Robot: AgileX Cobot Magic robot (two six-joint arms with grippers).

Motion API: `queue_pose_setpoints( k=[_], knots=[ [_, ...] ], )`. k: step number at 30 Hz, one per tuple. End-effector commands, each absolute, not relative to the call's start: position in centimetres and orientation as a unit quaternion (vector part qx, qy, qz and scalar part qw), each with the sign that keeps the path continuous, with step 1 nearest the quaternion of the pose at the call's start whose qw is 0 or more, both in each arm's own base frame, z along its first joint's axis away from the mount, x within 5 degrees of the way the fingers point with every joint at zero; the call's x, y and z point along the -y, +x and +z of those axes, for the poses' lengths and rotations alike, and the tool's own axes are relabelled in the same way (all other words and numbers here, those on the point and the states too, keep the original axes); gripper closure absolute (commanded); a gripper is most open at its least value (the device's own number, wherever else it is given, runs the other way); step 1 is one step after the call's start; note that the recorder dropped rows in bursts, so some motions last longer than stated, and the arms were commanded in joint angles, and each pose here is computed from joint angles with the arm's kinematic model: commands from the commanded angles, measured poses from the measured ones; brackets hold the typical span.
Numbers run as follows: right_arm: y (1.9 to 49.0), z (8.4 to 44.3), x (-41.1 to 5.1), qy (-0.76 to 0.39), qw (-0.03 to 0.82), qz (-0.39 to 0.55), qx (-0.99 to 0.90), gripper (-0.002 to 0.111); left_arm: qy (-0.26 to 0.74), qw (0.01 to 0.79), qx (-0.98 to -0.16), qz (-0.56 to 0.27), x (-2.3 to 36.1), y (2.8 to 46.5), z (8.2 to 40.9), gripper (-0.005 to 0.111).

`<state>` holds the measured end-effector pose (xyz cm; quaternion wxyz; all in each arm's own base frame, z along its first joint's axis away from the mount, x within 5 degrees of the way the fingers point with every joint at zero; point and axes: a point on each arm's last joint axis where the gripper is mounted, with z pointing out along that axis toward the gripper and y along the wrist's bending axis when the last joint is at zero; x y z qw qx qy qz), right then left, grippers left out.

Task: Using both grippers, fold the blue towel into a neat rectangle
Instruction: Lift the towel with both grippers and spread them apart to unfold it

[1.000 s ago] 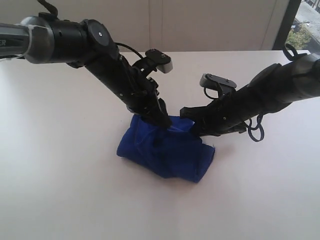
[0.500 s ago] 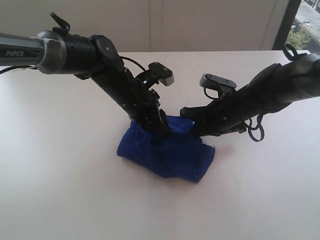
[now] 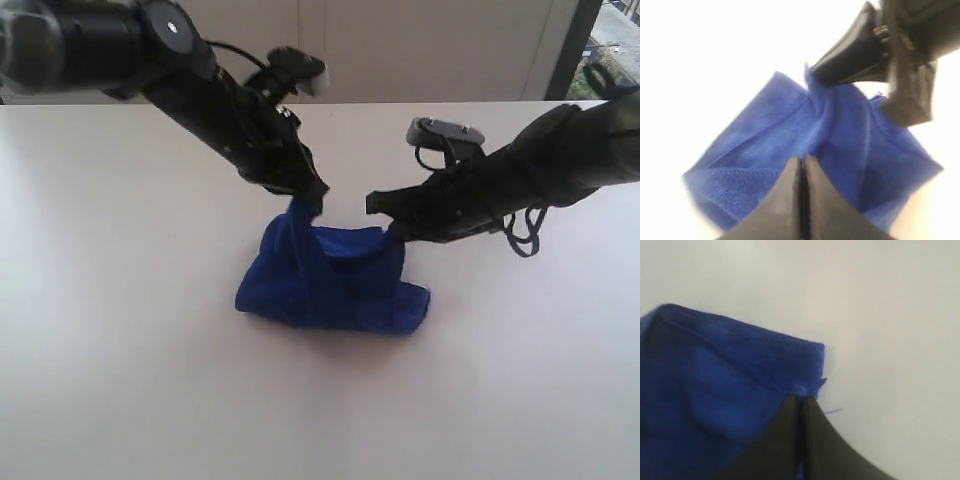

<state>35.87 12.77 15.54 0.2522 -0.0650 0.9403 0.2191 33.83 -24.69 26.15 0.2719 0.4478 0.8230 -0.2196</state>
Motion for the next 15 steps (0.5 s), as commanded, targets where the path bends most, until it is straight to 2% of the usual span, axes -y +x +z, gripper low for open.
queue_pose_setpoints(
  k=[1, 7, 15],
  knots=[
    [33.7, 22.2, -12.0, -0.123, 0.33, 0.201, -0.914, 0.108, 0.406, 0.277, -0.85, -0.192, 19.4, 31.5, 32.7, 0.107],
    [28.8, 27.8, -10.1, -0.112, 0.387, 0.183, -0.897, 0.108, 0.383, 0.319, -0.847, -0.184, 14.3, 26.2, 37.3, 0.107],
    [19.4, 34.7, -7.9, -0.183, 0.456, 0.18, -0.852, 0.108, 0.371, 0.427, -0.807, -0.168, 9.3, 15.0, 39.7, 0.107]
  ],
)
